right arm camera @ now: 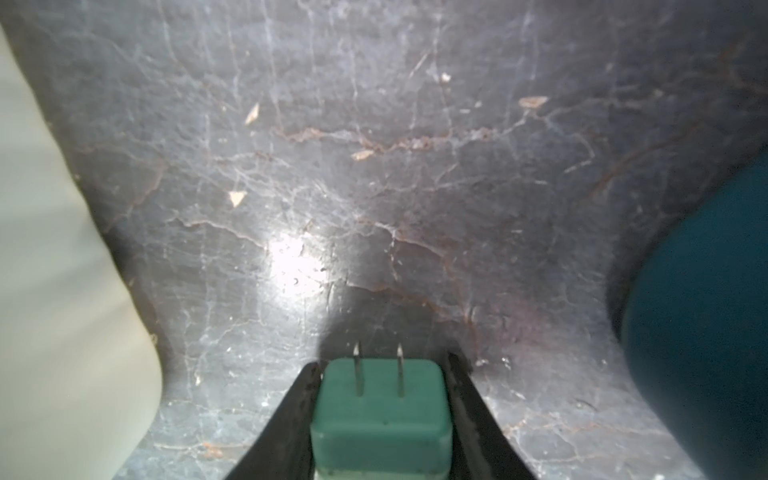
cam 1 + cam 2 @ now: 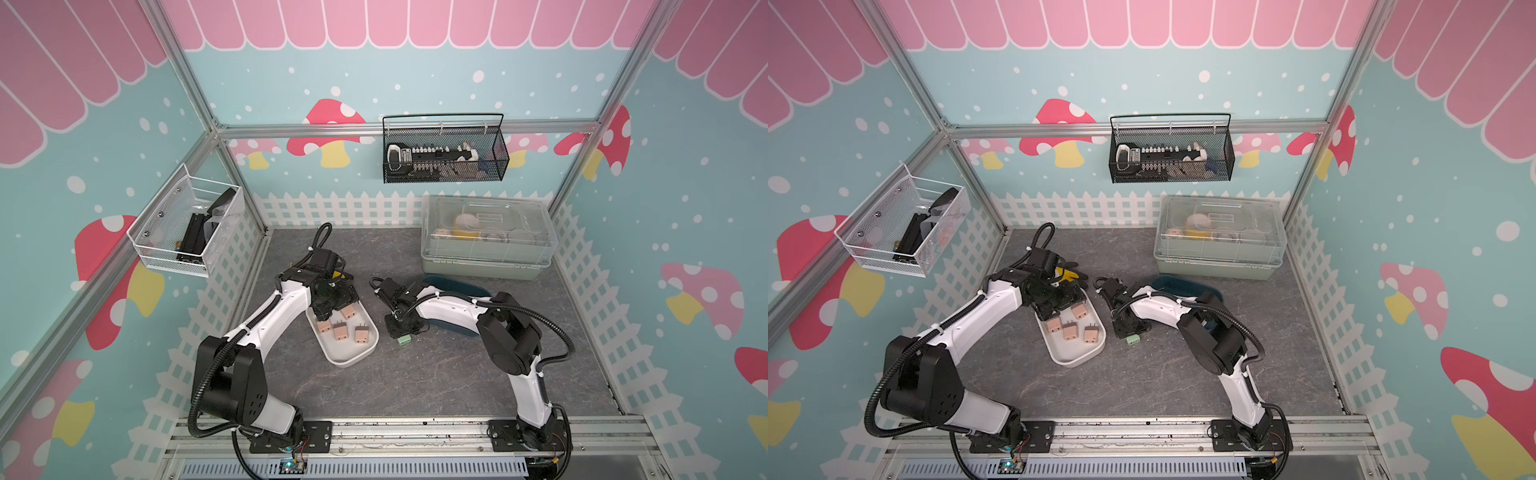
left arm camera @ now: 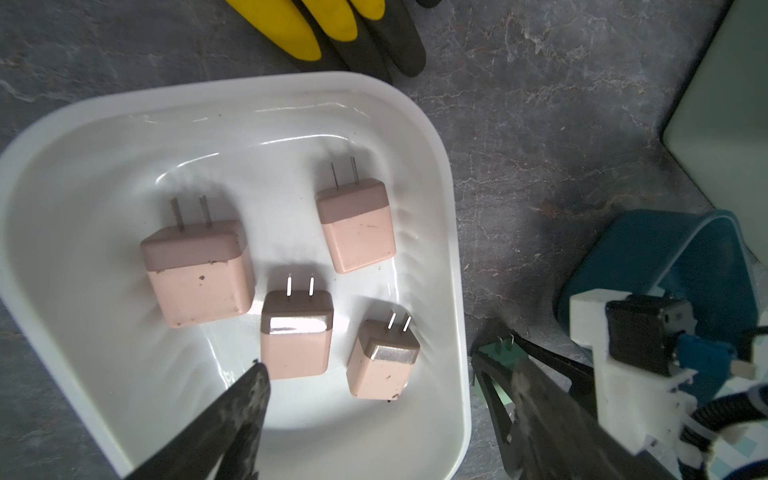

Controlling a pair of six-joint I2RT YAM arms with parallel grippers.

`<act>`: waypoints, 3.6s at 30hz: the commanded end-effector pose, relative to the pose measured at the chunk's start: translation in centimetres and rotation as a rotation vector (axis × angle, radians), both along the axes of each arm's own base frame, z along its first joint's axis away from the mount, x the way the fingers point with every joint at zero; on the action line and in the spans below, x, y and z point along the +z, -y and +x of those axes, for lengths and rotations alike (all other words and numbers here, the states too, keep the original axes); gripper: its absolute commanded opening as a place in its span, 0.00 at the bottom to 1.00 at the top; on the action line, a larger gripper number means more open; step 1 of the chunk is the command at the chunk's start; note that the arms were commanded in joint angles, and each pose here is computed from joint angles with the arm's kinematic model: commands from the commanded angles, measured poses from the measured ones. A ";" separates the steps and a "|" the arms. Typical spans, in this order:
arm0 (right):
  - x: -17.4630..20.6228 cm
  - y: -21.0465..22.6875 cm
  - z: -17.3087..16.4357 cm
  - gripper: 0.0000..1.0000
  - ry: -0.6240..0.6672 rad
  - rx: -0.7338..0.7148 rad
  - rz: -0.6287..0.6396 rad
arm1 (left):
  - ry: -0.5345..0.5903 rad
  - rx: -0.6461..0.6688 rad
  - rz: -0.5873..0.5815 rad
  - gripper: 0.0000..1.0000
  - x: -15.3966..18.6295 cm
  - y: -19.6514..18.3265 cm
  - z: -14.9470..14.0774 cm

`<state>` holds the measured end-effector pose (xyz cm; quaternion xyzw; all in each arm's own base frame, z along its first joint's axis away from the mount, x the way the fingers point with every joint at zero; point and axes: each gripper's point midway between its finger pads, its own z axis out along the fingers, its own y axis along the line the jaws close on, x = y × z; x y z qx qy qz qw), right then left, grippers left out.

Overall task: Place the plugs by color into the storage box
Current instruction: Pick up the plug from the center of the board, then place the plug in the storage box, then adjust the storage box at the center of the board, then move the storage box to the center of the board.

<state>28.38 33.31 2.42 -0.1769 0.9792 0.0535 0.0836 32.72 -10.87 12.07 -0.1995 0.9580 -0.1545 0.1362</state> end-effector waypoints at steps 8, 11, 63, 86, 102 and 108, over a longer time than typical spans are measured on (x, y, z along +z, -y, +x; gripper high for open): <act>3.4 -0.3 -0.3 0.32 0.021 0.000 0.019 | 0.010 0.014 -0.008 0.88 0.0 -0.3 0.1; 5.0 -0.8 0.1 0.32 0.039 0.001 0.038 | 0.011 0.016 -0.009 0.88 0.1 -0.3 0.1; 4.4 10.4 9.1 0.70 0.039 -0.187 0.026 | -0.047 0.168 0.204 0.88 0.7 -6.1 -3.8; 6.5 28.4 2.7 0.78 -0.017 -0.540 0.077 | -0.111 0.018 0.128 0.83 -6.8 -1.1 -3.8; 5.1 18.2 6.2 0.76 -0.049 -0.447 0.262 | -0.054 -0.105 0.138 0.83 -4.9 4.1 -2.3; 5.8 20.7 5.2 0.79 -0.013 -0.431 0.196 | 0.021 -0.057 0.175 0.83 -2.5 2.2 -1.9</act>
